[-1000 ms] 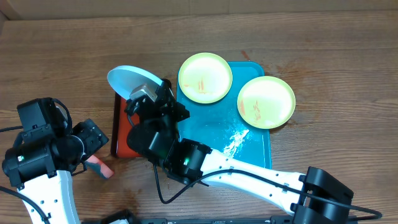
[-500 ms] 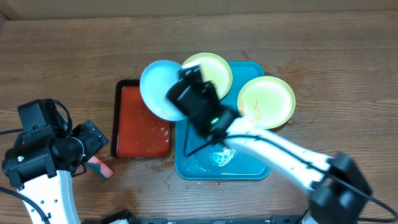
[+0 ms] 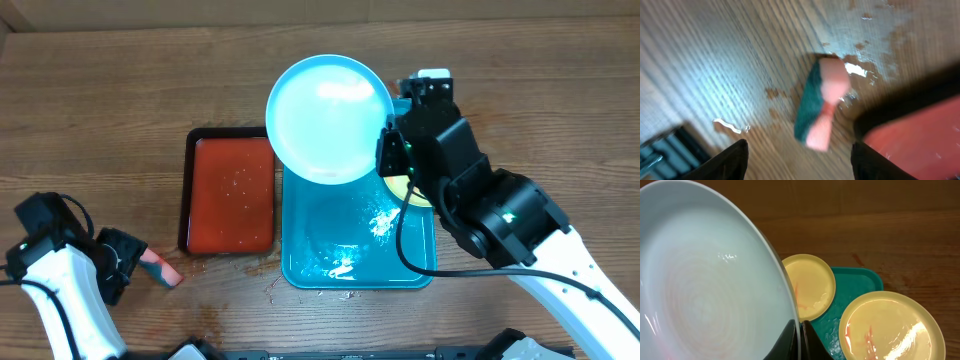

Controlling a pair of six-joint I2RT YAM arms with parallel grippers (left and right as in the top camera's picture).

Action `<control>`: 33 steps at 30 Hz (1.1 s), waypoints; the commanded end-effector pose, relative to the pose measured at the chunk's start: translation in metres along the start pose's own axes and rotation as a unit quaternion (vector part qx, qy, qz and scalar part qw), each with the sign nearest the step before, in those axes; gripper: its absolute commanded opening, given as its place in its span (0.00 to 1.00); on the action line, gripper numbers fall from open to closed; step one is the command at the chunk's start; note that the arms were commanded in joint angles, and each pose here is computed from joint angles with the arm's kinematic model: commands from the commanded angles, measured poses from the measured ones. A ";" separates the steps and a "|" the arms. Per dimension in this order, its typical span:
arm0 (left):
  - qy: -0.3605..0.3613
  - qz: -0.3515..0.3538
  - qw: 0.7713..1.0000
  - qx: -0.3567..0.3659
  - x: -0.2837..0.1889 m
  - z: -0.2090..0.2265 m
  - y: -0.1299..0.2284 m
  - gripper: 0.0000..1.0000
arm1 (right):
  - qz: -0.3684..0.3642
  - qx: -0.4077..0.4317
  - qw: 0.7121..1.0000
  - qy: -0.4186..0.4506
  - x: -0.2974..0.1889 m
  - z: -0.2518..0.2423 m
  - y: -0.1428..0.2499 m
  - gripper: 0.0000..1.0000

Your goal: Clean dirty plates on tray and stack at the side

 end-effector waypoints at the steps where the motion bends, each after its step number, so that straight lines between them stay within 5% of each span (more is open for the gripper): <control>1: -0.012 0.039 0.999 -0.008 0.039 0.003 0.007 0.64 | -0.006 0.009 1.000 -0.011 -0.009 0.000 -0.005 0.04; 9: 0.090 0.071 0.990 0.076 0.078 -0.021 0.007 0.61 | 0.011 0.004 1.000 -0.008 -0.008 -0.001 0.001 0.04; 13: 0.096 0.078 0.988 0.090 0.080 -0.022 0.008 0.04 | 0.011 0.005 1.000 -0.009 -0.008 -0.001 0.001 0.04; 22: 0.142 0.071 0.981 0.115 0.018 -0.050 -0.004 0.04 | 0.015 0.004 1.000 -0.015 -0.009 0.000 0.001 0.04; 26: 0.134 0.019 0.972 0.193 -0.020 -0.084 0.000 0.04 | 0.015 0.004 1.000 -0.015 -0.009 0.000 0.001 0.04; 33: 0.102 -0.032 0.937 0.332 -0.016 -0.150 0.052 0.05 | 0.015 0.004 1.000 -0.015 -0.008 0.000 0.001 0.04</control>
Point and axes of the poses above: each gripper's point midway between its finger pads, its own x axis out along the fingers, its own z axis along the line the jaws close on, y = z × x, the point moved 7 cm from there along -x, back along the fingers, and after that the axes turned 1 degree about -x, right-handed, at the moved point
